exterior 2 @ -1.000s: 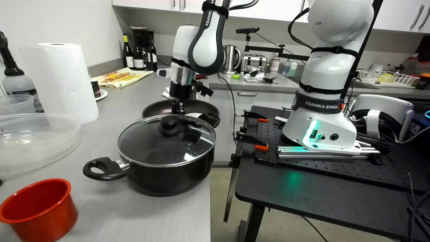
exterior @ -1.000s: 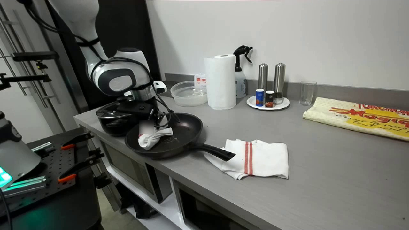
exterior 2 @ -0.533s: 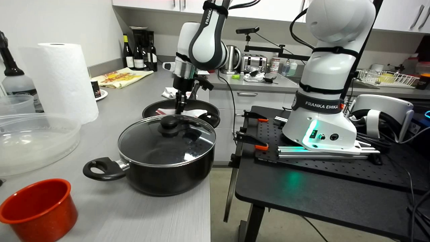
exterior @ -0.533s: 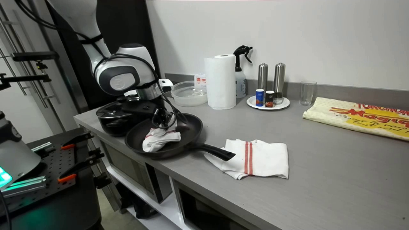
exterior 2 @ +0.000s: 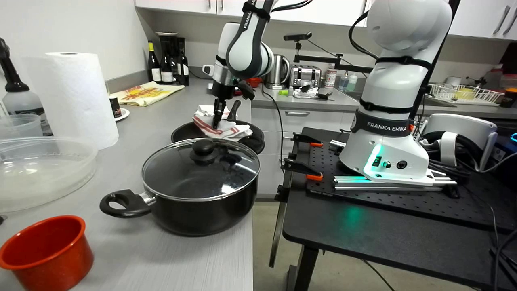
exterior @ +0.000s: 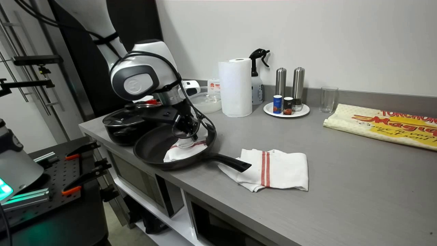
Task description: Pick up the kitchen towel from the counter and wipe the pan
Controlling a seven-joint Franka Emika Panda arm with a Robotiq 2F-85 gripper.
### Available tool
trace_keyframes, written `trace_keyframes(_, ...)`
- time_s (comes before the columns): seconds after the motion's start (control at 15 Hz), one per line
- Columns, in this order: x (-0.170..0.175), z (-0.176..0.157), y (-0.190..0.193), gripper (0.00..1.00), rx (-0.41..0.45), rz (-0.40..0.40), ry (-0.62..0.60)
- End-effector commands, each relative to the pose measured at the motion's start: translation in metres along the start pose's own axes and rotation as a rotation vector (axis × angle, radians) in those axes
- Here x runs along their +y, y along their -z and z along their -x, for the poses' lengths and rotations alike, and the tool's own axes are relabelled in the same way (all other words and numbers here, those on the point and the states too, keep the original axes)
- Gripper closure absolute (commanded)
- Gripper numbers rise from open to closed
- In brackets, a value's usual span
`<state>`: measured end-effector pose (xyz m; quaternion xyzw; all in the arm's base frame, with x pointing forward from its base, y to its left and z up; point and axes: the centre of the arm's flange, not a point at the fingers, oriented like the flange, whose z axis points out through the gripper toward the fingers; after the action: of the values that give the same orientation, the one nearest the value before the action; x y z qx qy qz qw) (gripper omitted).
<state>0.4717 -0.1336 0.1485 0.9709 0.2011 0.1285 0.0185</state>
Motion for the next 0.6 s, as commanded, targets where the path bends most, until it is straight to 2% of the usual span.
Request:
trace_keyframes(0.0,0.021,-0.005,0.000,0.96,0.001,0.049,-0.062)
trace_keyframes(0.27,0.027,-0.002,-0.001,0.96,-0.012,0.073,-0.082)
trace_keyframes(0.53,0.016,-0.005,-0.008,0.96,-0.034,0.064,-0.075)
